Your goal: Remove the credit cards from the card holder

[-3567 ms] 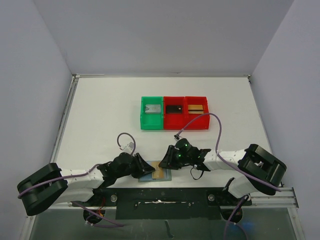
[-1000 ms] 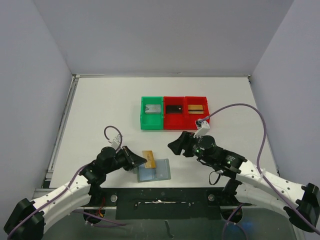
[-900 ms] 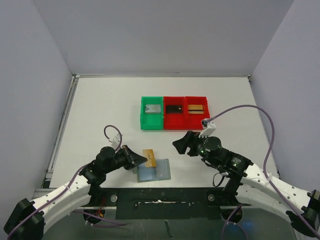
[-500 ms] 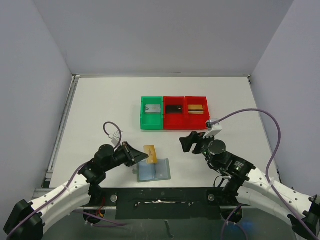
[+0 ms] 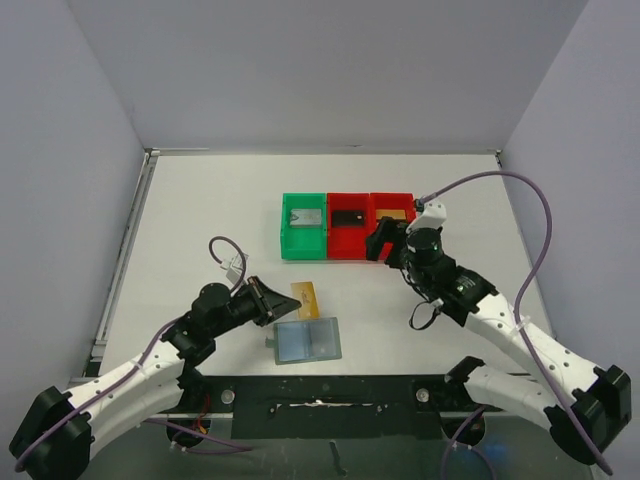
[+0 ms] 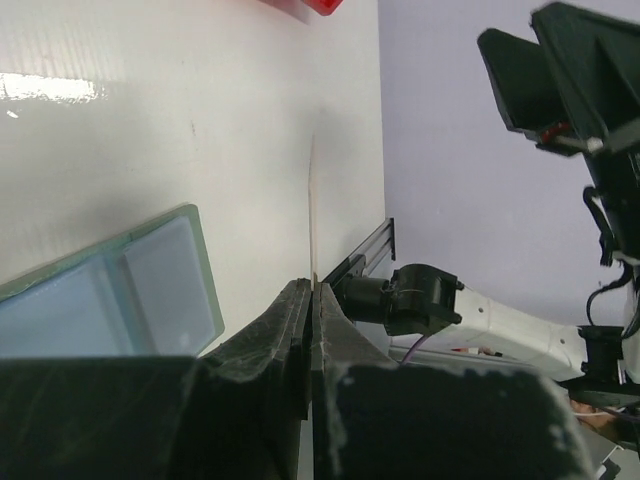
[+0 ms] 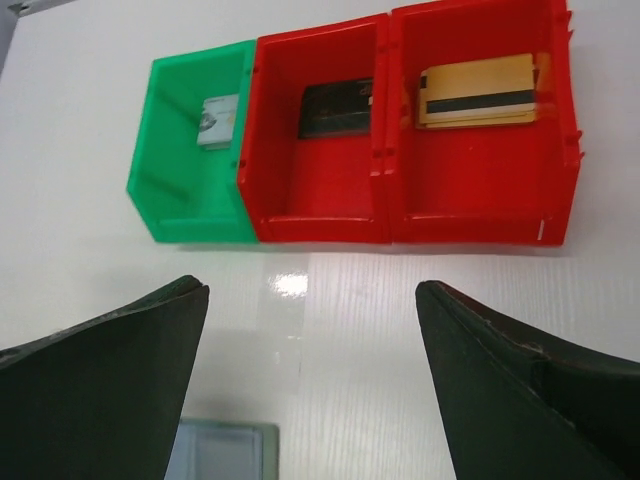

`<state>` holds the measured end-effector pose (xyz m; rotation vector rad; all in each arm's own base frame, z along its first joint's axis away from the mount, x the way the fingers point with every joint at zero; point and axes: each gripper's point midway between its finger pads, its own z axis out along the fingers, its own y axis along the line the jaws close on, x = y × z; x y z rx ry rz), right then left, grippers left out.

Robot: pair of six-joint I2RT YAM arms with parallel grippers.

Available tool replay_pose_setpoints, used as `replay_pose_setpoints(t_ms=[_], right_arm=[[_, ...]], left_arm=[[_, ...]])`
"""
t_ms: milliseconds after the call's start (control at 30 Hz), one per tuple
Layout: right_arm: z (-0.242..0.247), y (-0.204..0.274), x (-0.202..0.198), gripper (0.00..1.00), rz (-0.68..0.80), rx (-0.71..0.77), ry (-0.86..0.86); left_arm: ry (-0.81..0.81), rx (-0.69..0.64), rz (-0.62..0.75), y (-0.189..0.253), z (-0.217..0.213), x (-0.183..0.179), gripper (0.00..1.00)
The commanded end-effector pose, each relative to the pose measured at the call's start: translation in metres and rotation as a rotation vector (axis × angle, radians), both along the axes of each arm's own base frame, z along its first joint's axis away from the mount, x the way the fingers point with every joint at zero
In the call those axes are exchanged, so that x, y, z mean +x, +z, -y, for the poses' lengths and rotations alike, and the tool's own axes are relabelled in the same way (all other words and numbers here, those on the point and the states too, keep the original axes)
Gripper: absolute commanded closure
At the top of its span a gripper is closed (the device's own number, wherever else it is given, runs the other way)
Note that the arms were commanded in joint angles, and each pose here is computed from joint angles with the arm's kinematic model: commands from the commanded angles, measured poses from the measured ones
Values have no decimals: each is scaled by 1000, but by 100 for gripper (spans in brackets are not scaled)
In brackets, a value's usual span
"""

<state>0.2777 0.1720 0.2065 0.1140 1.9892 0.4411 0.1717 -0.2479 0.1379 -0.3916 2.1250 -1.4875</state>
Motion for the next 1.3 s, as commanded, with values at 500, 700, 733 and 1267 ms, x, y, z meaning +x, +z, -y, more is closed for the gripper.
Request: replay_pose_setpoints(t_ms=[500, 700, 733, 1267], right_arm=[[7, -52, 81, 29, -365, -95, -40], [6, -75, 103, 42, -449, -182, -47], [5, -79, 106, 44, -459, -196, -40], [4, -108, 118, 62, -529, -284, -26]], left_arm=[[-14, -61, 39, 27, 3, -1, 100], [-27, -65, 47, 33, 4, -3, 100], [-28, -60, 46, 33, 3, -3, 100], [-42, 20, 29, 29, -2, -8, 100]])
